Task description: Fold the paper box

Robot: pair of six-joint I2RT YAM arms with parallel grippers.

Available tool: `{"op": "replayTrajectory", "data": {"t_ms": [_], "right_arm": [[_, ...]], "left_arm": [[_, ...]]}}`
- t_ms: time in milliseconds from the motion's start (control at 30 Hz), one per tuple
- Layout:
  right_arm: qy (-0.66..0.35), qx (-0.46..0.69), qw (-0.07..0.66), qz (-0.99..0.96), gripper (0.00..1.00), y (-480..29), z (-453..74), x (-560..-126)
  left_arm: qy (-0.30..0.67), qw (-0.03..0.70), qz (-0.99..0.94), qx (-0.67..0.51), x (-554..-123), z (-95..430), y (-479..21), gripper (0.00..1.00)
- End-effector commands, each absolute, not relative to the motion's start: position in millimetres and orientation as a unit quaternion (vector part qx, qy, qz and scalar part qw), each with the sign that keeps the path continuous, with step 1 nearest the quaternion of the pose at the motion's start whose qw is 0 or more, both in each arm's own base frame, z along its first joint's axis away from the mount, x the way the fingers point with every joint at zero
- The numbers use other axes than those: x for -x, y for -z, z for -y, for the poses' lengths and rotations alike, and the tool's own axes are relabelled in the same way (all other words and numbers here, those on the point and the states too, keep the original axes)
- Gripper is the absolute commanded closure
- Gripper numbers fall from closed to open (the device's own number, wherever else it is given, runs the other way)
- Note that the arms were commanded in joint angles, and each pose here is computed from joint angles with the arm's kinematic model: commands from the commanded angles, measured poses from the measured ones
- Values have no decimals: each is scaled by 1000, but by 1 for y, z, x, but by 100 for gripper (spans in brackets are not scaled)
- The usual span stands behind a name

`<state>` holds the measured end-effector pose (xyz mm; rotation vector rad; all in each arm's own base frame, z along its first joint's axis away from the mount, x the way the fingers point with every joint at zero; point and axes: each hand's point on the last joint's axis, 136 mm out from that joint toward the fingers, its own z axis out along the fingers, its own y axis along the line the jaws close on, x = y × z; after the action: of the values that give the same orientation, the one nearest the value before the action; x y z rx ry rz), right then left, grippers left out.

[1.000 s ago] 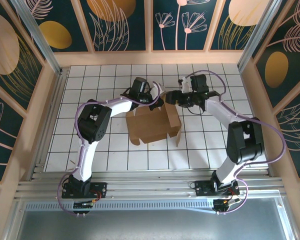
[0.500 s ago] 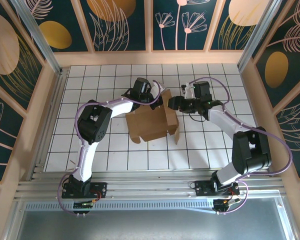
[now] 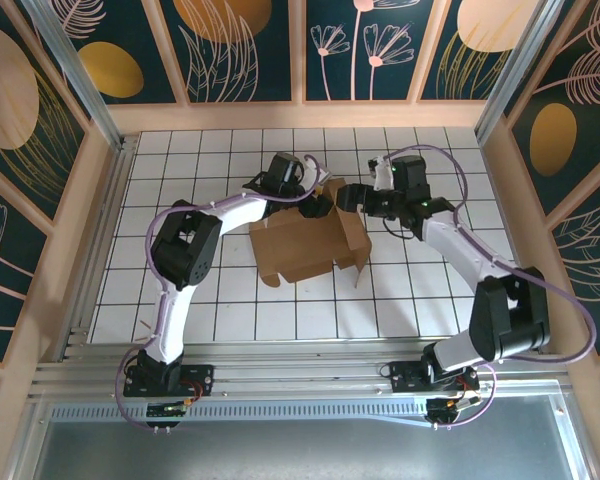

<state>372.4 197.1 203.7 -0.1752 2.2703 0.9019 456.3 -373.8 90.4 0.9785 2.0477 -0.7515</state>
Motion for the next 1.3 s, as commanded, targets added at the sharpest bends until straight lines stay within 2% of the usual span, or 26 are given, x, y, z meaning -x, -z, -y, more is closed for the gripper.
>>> {"op": "replayTrajectory", "data": {"t_ms": [0,267,367,467,567,700,800,933,1033,1267], "right_arm": [[-308,52,388,-867,14,-219,-174,-376],[-229,36,429,-873,6,-226,-155,-341],[-139,72,451,-878,7,-237,-165,-324],[-48,103,447,-887,13,-236,-177,-318],[50,143,415,-897,14,-222,-193,-321],[180,196,373,-889,16,-201,-206,-331],[244,218,349,-878,18,-183,-209,-343],[316,234,343,-853,21,-179,-204,-354],[351,253,336,-836,31,-176,-201,-359],[402,317,345,-787,78,-181,-201,-370]], "left_arm": [[302,372,-804,-351,-443,367,-122,36],[309,385,-809,-320,-416,345,-150,35],[310,411,-811,-277,-400,325,-179,36],[323,468,-794,-213,-374,294,-222,34],[319,525,-775,-149,-343,251,-248,24],[232,574,-784,-46,-318,178,-250,5],[182,594,-784,-9,-302,141,-249,1],[171,610,-773,2,-290,126,-253,1],[178,615,-768,2,-288,126,-257,1],[177,609,-773,-10,-293,132,-257,1]]}}
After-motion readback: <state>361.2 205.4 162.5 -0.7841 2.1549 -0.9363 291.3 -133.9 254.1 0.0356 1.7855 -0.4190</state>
